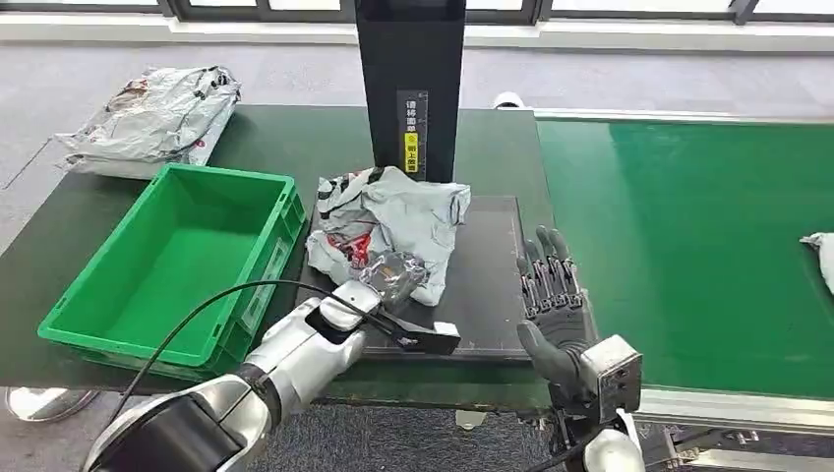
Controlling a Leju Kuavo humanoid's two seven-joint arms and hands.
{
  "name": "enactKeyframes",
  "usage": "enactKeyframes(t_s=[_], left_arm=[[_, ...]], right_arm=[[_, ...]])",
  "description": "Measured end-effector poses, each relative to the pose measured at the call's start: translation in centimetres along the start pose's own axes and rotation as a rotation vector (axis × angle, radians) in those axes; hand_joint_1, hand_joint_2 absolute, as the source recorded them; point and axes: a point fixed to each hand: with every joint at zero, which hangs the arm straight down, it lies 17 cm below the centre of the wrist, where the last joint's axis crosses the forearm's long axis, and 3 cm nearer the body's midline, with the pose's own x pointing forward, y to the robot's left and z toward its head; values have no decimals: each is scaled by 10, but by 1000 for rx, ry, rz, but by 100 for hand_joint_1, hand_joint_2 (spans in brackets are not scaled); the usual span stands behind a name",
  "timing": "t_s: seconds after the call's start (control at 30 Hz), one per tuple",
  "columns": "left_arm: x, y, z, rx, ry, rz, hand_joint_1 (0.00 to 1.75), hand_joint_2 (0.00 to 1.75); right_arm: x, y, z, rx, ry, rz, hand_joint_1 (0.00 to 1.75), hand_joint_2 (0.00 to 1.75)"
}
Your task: Moved the parcel from conveyor to table for the left to box.
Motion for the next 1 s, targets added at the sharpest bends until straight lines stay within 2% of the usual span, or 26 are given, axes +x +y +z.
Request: enactKeyframes(t_s=[0.23, 0.33, 0.43, 0.6, 0.7, 0.87, 1.0], left_arm=[[-37, 23, 2, 140, 178, -119, 175, 175], [-59, 56, 9, 313, 279, -118, 175, 175], [-73, 99, 23, 520, 323, -81, 175, 175], [-98, 157, 64, 815, 369, 22, 175, 175], [-102, 188, 96, 966, 347, 74, 175, 175], [-115, 244, 169, 1240, 336, 131, 175, 175], [-124, 270, 218, 1397, 349, 131, 175, 175]], right_arm=[[-2, 0, 2, -1, 7, -9, 0, 175], [-5, 1, 6, -3, 21, -12, 0, 175], [-8, 1, 9, -7, 38, -16, 0, 175], [-10, -1, 10, -20, 49, -13, 0, 175], [-11, -3, 7, -27, 55, -9, 0, 175], [-12, -6, 6, -38, 57, 4, 0, 175], [-12, -8, 7, -50, 54, 12, 0, 175]])
